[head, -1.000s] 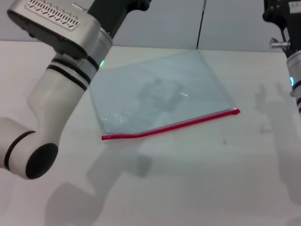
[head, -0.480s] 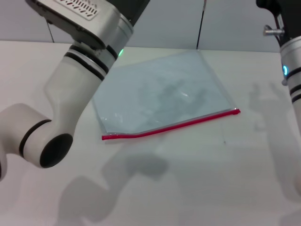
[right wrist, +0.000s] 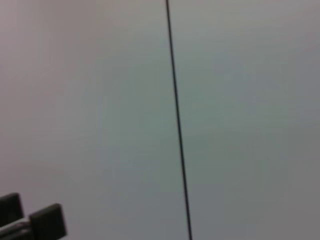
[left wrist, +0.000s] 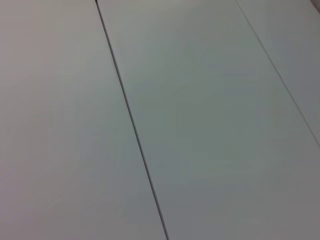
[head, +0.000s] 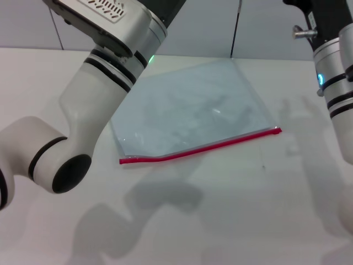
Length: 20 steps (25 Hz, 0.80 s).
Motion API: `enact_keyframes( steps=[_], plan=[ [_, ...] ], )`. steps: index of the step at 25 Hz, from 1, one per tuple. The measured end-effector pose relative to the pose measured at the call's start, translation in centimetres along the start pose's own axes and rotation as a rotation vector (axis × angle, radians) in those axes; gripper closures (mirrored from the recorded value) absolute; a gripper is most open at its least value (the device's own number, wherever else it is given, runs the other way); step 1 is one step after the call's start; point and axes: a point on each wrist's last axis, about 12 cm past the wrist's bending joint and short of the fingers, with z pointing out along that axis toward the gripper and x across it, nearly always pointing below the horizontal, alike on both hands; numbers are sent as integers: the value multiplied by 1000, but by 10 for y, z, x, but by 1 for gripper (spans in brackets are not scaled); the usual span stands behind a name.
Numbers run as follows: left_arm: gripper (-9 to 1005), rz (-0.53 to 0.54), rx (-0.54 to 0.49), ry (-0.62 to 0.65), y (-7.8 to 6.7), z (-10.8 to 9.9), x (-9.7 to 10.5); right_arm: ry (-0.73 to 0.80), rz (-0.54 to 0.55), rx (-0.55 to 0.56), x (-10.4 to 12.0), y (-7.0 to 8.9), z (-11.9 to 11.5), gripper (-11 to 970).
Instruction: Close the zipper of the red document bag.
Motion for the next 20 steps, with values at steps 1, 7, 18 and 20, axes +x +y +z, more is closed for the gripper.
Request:
enact_keyframes(
  steps=[1,7,18,20],
  plan=[
    [284,0,2,2,0,0,1,-1,-1,-8,0,2,0,525],
    [284,3,11,9,-1,-1,2,-2,-3,-19,0,4,1,525],
    [284,8,18,9,-2,0,3,0,-10,-34,0,5,1,525],
    [284,10,18,13,-2,0,4,1,-12,-33,0,5,1,525]
  ],
)
